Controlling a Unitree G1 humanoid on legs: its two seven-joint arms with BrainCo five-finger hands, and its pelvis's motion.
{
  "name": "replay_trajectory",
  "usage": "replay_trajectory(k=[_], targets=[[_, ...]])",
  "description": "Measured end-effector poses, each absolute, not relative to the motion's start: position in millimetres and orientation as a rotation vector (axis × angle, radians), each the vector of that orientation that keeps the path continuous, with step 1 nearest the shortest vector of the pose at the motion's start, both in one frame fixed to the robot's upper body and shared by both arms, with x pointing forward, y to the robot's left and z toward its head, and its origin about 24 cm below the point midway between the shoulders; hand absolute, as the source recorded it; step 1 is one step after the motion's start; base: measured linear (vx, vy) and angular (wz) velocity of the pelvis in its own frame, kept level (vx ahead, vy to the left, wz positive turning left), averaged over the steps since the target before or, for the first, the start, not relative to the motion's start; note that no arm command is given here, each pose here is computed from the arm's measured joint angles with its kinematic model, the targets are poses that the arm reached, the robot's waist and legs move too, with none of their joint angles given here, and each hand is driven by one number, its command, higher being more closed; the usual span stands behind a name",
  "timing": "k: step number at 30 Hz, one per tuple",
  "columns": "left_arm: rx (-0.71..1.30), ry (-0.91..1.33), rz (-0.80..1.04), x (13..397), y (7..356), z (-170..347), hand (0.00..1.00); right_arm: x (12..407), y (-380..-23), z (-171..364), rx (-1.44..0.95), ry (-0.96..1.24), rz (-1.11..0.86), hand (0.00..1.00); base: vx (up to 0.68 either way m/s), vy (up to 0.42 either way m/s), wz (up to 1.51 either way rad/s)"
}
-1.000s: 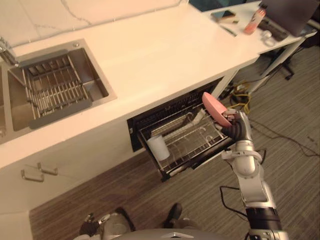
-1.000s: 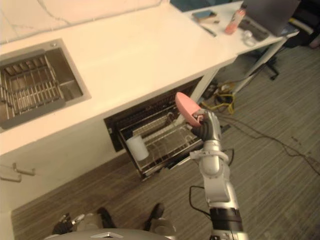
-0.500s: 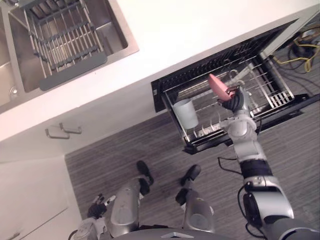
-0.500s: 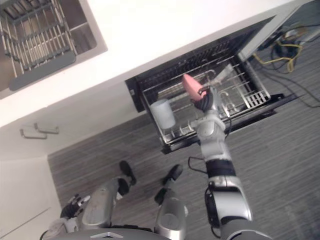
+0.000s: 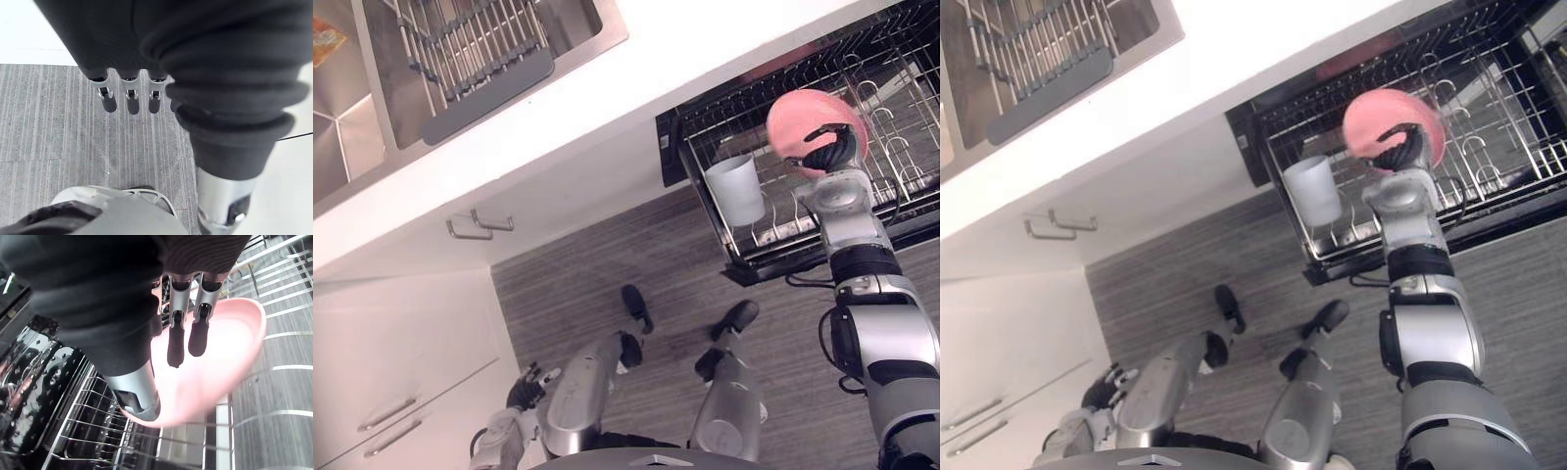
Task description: Walk over to the sink, pick up the cup, carry it to the dishwasher, place the cup inside the dishwasher, then close the dishwasher door
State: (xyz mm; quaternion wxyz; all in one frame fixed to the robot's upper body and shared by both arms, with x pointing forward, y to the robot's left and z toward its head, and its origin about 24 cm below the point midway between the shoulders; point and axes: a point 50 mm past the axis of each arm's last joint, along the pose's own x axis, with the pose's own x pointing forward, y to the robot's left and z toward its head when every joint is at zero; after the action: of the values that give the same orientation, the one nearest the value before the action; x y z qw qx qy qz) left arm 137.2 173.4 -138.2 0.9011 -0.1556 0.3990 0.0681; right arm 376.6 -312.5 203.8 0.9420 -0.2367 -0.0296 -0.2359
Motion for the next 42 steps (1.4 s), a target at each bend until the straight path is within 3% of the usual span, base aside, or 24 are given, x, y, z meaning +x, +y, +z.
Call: replay_trajectory(k=[6,9,13,14,17,20,23,26,31,34,37,42], targets=[[-0.323,0.802,0.136,141,173,-135,0.00,364,-318,203,-0.049,-0.174,-0.346,0.00,0.02,-0.013,0.01],[-0.320,0.800,0.145,139,175,-136,0.00,341,-314,215,0.082,-0.390,-0.348,0.00,0.05,-0.086,-0.05],[-0.308,0.793,0.194,130,186,-137,0.00,295,-338,214,0.189,-0.598,-0.617,0.00,0.07,-0.140,-0.22],[-0.322,0.798,0.221,126,189,-138,0.00,281,-353,202,0.228,-0.587,-0.765,1.00,0.08,-0.143,-0.28],[-0.320,0.831,0.273,115,197,-143,0.00,246,-381,143,0.500,-0.460,-1.040,1.00,0.09,-0.150,-0.23],[-0.322,0.844,0.291,111,199,-144,0.00,222,-388,73,0.747,-0.251,-1.157,1.00,0.10,-0.158,-0.19],[-0.323,0.847,0.302,110,199,-144,0.00,208,-369,9,0.987,-0.041,-1.168,1.00,0.07,-0.152,0.00],[-0.320,0.852,0.305,112,199,-144,0.00,215,-319,-38,1.185,0.157,-1.008,1.00,0.04,-0.149,0.07],[-0.301,0.866,0.284,116,196,-144,0.00,257,-293,-22,1.127,0.166,-0.749,1.00,0.02,-0.093,0.20],[-0.289,0.874,0.249,125,189,-144,0.00,300,-305,21,0.912,0.139,-0.657,1.00,0.03,-0.067,0.29],[-0.301,0.877,0.226,126,180,-144,0.00,314,-331,47,0.664,0.185,-0.701,1.00,0.04,-0.068,0.30],[-0.302,0.867,0.184,131,171,-142,0.00,338,-345,93,0.278,0.251,-0.706,1.00,0.00,-0.062,0.27]])
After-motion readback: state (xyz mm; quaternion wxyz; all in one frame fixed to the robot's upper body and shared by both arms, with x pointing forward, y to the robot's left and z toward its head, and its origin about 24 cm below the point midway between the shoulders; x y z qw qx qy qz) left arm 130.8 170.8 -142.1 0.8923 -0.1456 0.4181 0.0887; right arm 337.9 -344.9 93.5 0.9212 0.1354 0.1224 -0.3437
